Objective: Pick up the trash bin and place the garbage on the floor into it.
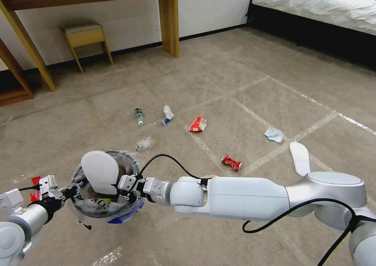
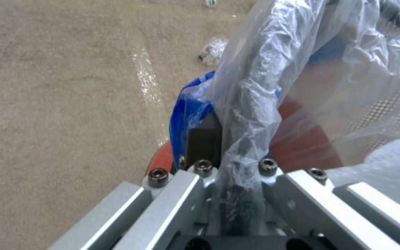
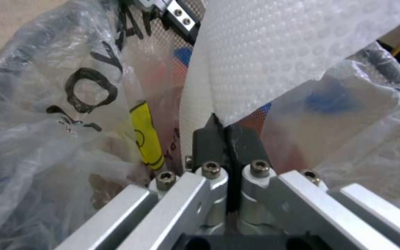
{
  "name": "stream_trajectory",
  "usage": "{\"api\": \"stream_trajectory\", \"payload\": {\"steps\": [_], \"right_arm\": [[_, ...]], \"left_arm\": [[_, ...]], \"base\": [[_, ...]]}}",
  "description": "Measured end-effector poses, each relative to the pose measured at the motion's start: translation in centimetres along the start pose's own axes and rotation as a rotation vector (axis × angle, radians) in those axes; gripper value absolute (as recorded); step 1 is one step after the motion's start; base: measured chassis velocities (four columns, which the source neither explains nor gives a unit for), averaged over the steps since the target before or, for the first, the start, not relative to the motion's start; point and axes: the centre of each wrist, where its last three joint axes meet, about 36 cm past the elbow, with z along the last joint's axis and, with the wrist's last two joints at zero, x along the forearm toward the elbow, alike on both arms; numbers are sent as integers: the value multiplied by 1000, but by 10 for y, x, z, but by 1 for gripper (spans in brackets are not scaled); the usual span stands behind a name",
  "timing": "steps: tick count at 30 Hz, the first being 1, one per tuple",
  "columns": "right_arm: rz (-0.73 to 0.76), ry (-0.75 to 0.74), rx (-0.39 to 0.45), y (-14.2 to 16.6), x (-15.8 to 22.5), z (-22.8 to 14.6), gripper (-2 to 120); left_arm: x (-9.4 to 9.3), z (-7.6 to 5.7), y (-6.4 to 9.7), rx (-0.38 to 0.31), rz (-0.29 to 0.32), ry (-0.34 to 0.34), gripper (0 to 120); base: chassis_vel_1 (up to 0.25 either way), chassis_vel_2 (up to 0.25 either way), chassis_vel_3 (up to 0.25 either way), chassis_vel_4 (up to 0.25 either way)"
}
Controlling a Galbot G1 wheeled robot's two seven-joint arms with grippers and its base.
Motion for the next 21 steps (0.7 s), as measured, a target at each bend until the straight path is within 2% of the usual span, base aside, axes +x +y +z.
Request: {"api": "stream_trajectory", "payload": {"steps": [21], "right_arm": [[-6,11,-5,3,6,-7,0]], "left_arm": [[2,0,0,2,-5,-6,1]], "base": [[0,0,0,0]]}}
